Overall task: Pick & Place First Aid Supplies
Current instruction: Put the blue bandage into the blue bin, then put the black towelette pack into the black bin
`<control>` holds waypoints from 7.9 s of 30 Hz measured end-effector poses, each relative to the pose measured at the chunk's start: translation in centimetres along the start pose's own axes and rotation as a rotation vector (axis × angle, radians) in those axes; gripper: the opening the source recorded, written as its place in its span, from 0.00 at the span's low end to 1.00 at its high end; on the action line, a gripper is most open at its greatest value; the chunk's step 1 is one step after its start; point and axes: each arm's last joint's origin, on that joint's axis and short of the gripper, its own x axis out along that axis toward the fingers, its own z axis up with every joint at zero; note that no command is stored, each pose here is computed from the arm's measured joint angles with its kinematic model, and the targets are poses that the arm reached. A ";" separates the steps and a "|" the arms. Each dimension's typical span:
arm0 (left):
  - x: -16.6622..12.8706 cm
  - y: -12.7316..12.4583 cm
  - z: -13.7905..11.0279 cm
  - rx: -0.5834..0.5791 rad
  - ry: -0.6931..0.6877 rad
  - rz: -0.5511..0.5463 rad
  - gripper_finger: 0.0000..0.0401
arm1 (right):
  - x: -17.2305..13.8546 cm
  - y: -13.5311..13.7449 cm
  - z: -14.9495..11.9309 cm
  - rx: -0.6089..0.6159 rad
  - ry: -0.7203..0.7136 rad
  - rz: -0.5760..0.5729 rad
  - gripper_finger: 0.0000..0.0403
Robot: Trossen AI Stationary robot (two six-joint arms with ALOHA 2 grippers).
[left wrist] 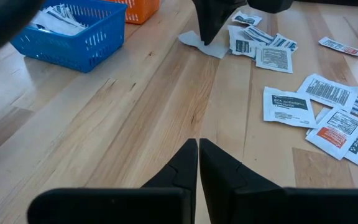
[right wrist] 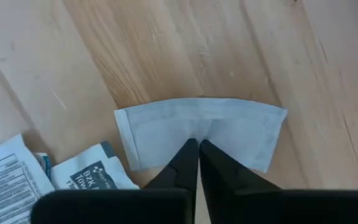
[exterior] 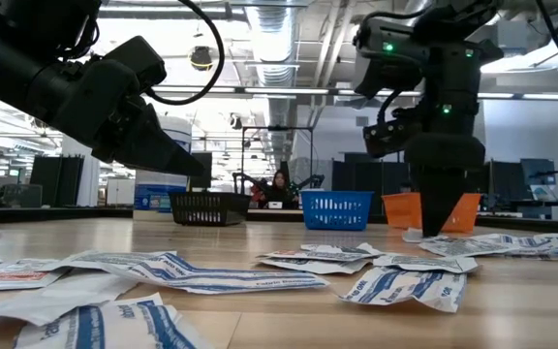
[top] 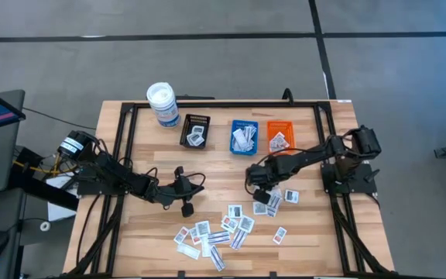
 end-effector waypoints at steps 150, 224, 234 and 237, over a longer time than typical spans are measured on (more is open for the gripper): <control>0.0 0.1 0.0 -0.048 -0.007 0.007 0.04 | -0.5 1.7 0.7 -0.235 -0.475 0.235 0.19; 0.0 0.0 0.0 -0.046 -0.008 0.006 0.04 | -7.5 -6.5 9.6 0.030 -1.191 -0.093 0.01; 0.6 1.4 1.5 -0.128 -0.143 0.173 0.04 | -5.5 -3.2 9.2 -0.147 -1.018 -0.030 0.01; 1.4 2.5 2.4 -0.138 -0.177 0.101 0.05 | -6.0 -0.9 8.5 -0.225 -1.044 -0.010 0.01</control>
